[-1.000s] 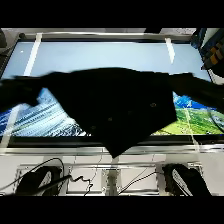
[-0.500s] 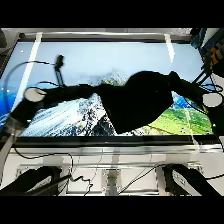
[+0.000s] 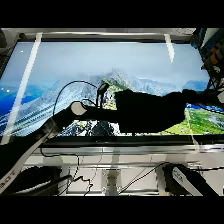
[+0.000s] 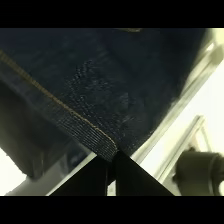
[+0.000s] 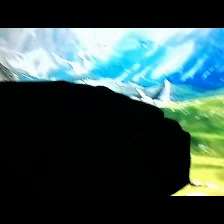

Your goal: Fold the clothes and pants, and hang the long-sleeved shirts on hangers.

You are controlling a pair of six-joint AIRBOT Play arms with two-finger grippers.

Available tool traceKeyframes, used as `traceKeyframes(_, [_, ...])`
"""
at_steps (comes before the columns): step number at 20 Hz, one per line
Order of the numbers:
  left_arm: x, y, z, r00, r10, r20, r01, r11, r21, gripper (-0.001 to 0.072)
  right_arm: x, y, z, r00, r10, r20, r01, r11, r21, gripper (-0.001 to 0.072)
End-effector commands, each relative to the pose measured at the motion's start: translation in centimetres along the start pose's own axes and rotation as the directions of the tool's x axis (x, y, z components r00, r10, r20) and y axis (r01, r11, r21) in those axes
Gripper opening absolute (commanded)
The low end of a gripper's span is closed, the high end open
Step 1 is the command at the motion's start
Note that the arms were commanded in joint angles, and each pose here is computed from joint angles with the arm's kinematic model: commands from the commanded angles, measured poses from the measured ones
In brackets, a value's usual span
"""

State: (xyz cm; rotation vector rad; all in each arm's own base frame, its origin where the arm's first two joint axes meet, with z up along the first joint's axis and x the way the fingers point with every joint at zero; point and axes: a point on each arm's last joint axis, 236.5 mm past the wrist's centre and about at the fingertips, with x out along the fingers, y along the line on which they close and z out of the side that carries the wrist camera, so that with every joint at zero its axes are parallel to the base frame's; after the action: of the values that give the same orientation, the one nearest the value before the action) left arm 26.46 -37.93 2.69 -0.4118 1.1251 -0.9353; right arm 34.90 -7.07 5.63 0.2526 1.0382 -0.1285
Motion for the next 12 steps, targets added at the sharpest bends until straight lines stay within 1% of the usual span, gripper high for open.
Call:
traceKeyframes(1, [3.6,2.5,-3.4,0.993,0.048,-0.112,-0.058,0.995,-0.084,0.0012,-1.7,-5.3,-7.0,0.939,-0.159,-0.305,0.155,0.987,-0.035,0.0041])
traceKeyframes(3, [4.9,3.0,-4.3,0.990,0.032,-0.138,-0.055,0.984,-0.169,0.0012,-2.2,-5.7,-9.1,0.898,-0.173,-0.403,0.133,0.983,-0.125,0.0041])
traceKeyframes(5, [5.9,2.4,-4.6,0.991,-0.007,-0.134,-0.023,0.975,-0.222,0.0013,-1.9,-6.2,-9.0,0.895,-0.187,-0.406,0.135,0.979,-0.155,0.0049])
traceKeyframes(6, [6.2,2.3,-4.5,0.992,-0.012,-0.127,-0.017,0.975,-0.222,0.0060,-1.6,-6.2,-8.6,0.902,-0.189,-0.388,0.137,0.978,-0.156,0.0194])
traceKeyframes(7, [6.2,2.2,-4.3,0.993,-0.014,-0.119,-0.010,0.979,-0.203,0.0298,-1.4,-6.3,-8.1,0.911,-0.192,-0.365,0.142,0.977,-0.158,0.0467])
traceKeyframes(8, [6.1,1.9,-4.0,0.994,-0.023,-0.110,0.004,0.984,-0.175,0.0720,-1.2,-6.4,-7.5,0.919,-0.195,-0.343,0.148,0.976,-0.160,0.0651])
traceKeyframes(10, [5.8,1.4,-2.8,0.996,-0.040,-0.083,0.026,0.986,-0.164,0.0712,-0.8,-6.8,-5.4,0.942,-0.215,-0.258,0.175,0.970,-0.169,0.0649])
traceKeyframes(11, [5.6,1.3,-2.0,0.997,-0.042,-0.067,0.032,0.988,-0.149,0.0711,-0.9,-6.9,-4.1,0.953,-0.219,-0.208,0.192,0.971,-0.146,0.0584])
traceKeyframes(12, [5.2,1.2,-0.8,0.998,-0.045,-0.043,0.039,0.991,-0.130,0.0711,-1.3,-6.9,-2.5,0.962,-0.225,-0.155,0.205,0.970,-0.134,0.0371])
